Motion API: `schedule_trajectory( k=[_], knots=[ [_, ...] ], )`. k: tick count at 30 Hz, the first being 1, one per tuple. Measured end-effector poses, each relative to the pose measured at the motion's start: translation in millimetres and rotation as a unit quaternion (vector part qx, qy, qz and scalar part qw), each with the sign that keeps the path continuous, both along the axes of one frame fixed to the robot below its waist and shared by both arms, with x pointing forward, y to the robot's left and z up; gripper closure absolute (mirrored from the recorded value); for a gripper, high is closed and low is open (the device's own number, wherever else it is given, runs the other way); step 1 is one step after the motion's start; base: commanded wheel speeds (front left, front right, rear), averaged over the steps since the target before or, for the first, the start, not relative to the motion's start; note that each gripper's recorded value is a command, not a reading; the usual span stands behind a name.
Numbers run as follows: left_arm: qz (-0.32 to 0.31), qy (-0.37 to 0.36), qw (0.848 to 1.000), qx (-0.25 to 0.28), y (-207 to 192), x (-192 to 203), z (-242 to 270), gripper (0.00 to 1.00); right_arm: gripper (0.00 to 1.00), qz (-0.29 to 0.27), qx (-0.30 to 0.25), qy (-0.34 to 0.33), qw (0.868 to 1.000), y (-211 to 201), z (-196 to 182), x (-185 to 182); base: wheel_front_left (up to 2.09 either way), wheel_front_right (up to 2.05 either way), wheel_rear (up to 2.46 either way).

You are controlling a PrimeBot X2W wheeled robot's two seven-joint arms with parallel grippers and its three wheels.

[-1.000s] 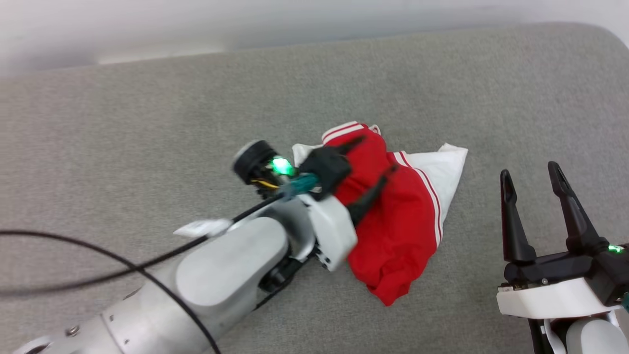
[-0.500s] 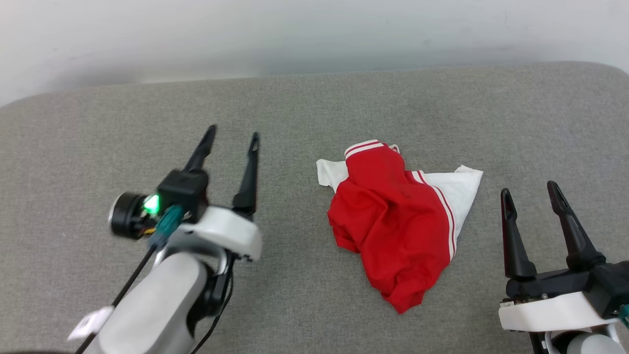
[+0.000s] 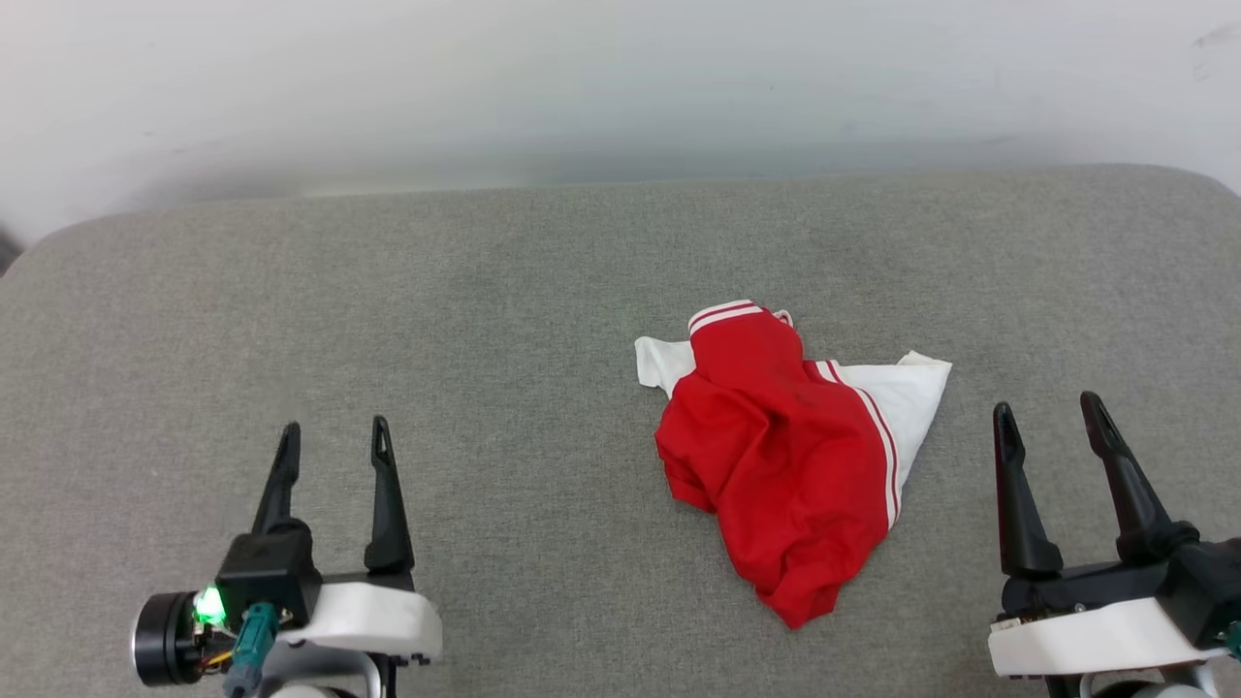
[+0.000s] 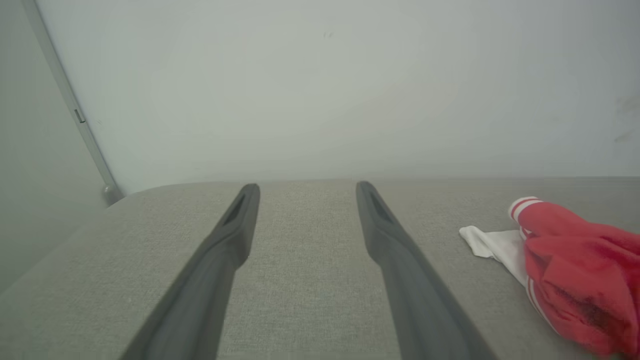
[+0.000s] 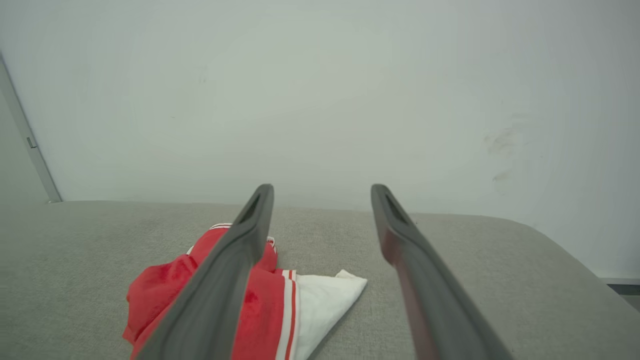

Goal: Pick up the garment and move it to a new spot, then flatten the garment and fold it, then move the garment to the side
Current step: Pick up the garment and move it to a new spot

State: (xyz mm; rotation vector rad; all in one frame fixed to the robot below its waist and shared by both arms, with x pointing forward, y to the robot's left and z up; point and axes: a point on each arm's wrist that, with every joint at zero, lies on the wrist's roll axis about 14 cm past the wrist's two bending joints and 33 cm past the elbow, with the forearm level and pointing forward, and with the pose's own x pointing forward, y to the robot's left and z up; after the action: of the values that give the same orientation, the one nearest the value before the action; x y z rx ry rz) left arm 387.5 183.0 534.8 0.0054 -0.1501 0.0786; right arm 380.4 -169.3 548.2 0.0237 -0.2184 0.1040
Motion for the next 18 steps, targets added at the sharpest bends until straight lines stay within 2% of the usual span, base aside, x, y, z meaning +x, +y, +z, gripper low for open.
schedule_trajectory(
  k=[18],
  knots=[
    [0.019, 0.011, 1.0, -0.015, 10, -36, -13, 0.0, 0.0, -0.002, 0.035, 0.017, 0.999, -3, -9, -15, 0.0, 0.0, 0.0]
  ],
)
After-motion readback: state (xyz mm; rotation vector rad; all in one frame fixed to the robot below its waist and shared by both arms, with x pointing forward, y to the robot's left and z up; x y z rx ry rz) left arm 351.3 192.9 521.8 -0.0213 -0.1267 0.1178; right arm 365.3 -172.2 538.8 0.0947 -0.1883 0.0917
